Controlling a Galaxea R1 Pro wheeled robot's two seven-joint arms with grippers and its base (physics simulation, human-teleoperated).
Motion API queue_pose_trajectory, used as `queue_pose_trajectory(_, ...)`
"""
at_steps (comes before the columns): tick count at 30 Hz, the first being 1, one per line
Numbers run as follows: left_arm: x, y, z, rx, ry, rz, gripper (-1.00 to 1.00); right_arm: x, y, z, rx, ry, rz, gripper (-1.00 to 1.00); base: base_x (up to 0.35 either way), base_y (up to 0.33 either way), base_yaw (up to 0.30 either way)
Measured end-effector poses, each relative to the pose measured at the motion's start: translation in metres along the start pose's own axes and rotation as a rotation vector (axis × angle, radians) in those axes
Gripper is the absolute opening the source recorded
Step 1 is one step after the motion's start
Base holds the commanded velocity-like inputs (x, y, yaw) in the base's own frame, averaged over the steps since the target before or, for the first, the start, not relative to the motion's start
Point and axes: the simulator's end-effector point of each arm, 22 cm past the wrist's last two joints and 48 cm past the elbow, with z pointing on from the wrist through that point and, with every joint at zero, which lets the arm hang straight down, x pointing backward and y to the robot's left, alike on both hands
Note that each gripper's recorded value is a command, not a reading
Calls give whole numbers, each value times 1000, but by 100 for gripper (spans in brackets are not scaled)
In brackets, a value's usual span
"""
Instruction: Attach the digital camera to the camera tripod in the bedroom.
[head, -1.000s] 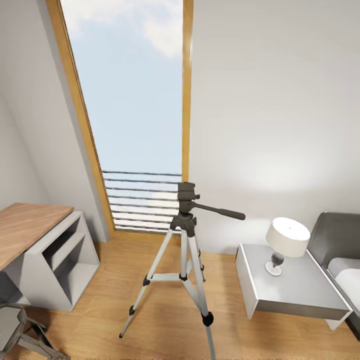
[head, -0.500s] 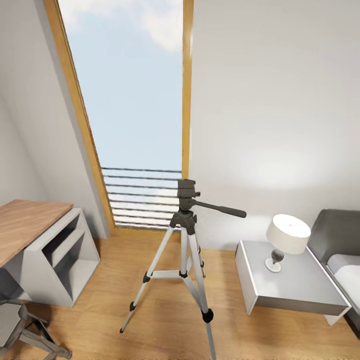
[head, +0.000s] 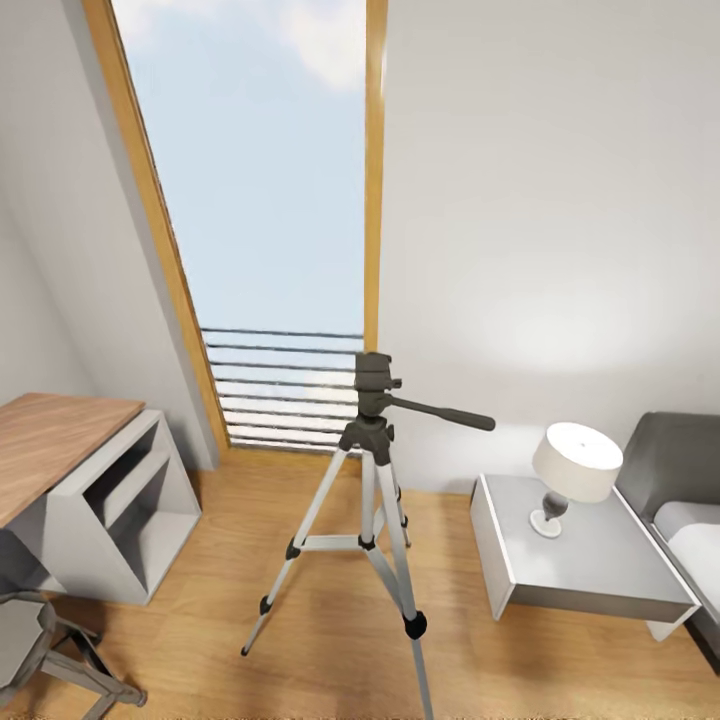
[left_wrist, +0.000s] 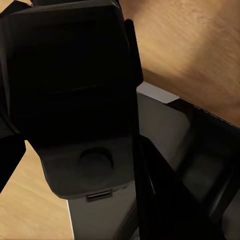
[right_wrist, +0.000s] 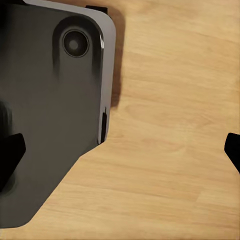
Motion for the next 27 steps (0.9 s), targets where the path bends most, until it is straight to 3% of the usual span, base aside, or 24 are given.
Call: queue_pose_trajectory(27, 16, 7, 3, -16, 40, 10, -100, 16, 2, 1, -4, 42, -1, 100, 0, 0, 0)
